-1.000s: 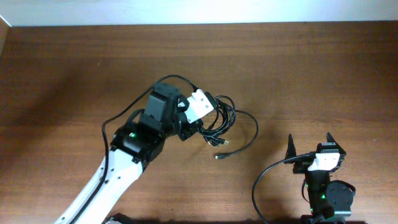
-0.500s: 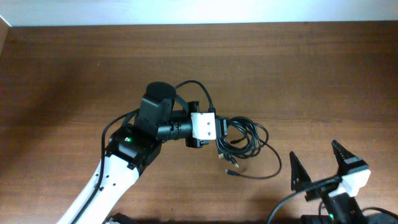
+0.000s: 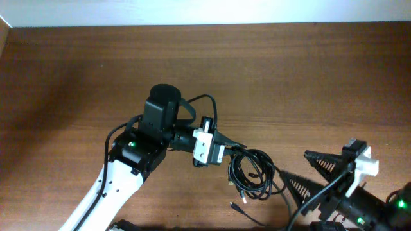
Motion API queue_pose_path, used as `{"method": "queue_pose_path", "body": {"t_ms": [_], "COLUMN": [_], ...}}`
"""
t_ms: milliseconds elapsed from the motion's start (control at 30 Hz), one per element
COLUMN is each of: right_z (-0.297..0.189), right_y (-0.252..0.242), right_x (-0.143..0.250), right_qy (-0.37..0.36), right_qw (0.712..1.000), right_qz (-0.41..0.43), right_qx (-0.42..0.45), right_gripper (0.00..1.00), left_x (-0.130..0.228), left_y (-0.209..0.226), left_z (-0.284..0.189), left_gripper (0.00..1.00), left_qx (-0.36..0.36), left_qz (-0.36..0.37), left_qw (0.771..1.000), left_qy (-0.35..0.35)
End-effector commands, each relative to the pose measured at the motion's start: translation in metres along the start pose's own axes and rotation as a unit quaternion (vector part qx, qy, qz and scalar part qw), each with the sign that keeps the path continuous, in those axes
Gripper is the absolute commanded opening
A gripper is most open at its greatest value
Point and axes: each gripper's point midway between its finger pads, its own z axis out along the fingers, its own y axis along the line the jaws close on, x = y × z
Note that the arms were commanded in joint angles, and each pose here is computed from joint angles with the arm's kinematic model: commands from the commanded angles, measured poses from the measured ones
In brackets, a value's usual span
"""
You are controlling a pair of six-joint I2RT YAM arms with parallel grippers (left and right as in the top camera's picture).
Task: Untangle cables
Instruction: 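Lift the bundle with the left gripper toward the right gripper, then grasp a cable strand from the bundle with the right gripper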
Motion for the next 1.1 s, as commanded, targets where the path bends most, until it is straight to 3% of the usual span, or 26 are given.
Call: {"method": "queue_pose_path", "body": {"t_ms": [0,100,333,467,833,867,967,1067], "right_z": [0.009,0.016,0.018,0.017,0.016,0.016,0.016,0.016], "right_y": [-0.004,0.003,-0.003,-0.002,0.001,0.001,0.001,0.001], "right_x": [-0.005,-0.002,0.023,0.028,0.030,0.031,0.032,0.034], "right_qy": [0.018,0.047,0.098,0.107,0.112,0.113,0.115,0.117], "right_qw": [0.996,0.992,0.989,0.987,0.988,0.989,0.988,0.988], "right_qz": [0.093,0.109,0.107,0.111,0.086,0.084,0.087,0.078], "right_qx": [-0.006,-0.046,-0.042,-0.042,-0.056,-0.056,-0.055,-0.056], "right_gripper": [0.78,0.76,0.76,0.63,0.55,0.53,0.34,0.32], "left_x": [-0.027,-0.028,-0.037,-0.040,-0.047,-0.047,-0.044,-0.048], "left_y": [-0.016,-0.016,-0.019,-0.015,-0.012,-0.012,-0.010,-0.011], "left_z": [-0.004,-0.003,0.017,0.017,0.028,0.028,0.036,0.042], "left_gripper": [0.00,0.00,0.00,0.00,0.00,0.00,0.00,0.00], "left_qx": [0.038,0.039,0.043,0.036,0.032,0.032,0.023,0.025], "left_qz": [0.059,0.068,0.152,0.169,0.209,0.209,0.210,0.226], "left_qw": [0.996,0.995,0.985,0.983,0.974,0.974,0.976,0.971], "left_qy": [-0.060,-0.061,-0.065,-0.067,-0.077,-0.077,-0.061,-0.070]}}
